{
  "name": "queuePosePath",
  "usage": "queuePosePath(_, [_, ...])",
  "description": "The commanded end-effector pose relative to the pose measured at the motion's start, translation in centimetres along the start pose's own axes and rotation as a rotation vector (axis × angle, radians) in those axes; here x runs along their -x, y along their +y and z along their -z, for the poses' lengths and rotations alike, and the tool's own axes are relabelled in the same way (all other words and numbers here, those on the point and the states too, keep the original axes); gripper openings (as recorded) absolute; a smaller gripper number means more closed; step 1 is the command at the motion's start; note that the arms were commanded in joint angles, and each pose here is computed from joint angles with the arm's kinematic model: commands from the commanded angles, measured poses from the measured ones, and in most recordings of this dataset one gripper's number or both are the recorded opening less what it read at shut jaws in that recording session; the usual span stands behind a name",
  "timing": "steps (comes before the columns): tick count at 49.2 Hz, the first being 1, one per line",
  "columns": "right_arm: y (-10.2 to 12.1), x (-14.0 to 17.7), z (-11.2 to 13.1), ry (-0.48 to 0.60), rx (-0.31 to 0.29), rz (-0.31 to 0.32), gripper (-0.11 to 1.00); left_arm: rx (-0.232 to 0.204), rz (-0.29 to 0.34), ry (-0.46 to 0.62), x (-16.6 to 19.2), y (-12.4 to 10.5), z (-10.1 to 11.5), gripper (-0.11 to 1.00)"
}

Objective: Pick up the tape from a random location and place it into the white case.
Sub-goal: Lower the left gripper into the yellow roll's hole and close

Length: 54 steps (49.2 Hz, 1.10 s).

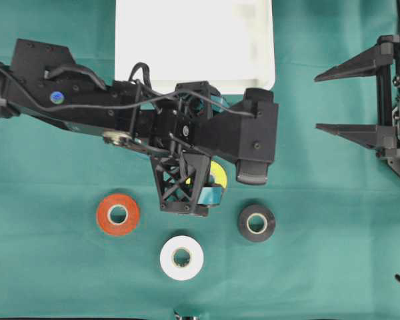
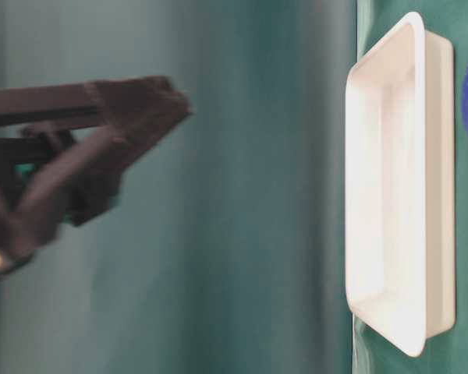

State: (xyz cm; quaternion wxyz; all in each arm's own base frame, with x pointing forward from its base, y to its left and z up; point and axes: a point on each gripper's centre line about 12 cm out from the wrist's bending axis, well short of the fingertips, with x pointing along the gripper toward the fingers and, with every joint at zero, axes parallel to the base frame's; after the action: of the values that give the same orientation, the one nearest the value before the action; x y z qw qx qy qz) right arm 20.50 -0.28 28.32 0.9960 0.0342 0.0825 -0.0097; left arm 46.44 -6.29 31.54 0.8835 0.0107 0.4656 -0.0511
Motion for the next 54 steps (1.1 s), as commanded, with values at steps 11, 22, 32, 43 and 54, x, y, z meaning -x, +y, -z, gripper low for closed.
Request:
queuePosePath(11, [0.1,-0.1,-1.1,-0.017,0.002,-0.001,0.92,-0.003,-0.006,0.021,-3.6,0.2,0.9,0.98])
queuePosePath(22, [0.1,0.0,-1.0,-0.008,0.003,0.0,0.92,-0.006,-0.01,0.064,-7.4,0.4,2.2,0.98])
queuePosePath(32, [0.0,-0.1,-0.9,-0.003,0.003,0.001,0.92,0.001,-0.015,0.065,-9.0,0.9,3.6,0.98])
queuePosePath(43, [0.1,-0.1,-0.8,0.0,0.003,0.0,0.92,0.021,-0.027,0.077,-10.7,2.0,5.9,0.98])
queuePosePath(54, [0.1,-0.1,-0.8,0.0,0.005,0.0,0.92,0.033,-0.034,0.104,-12.9,2.7,7.9,0.98])
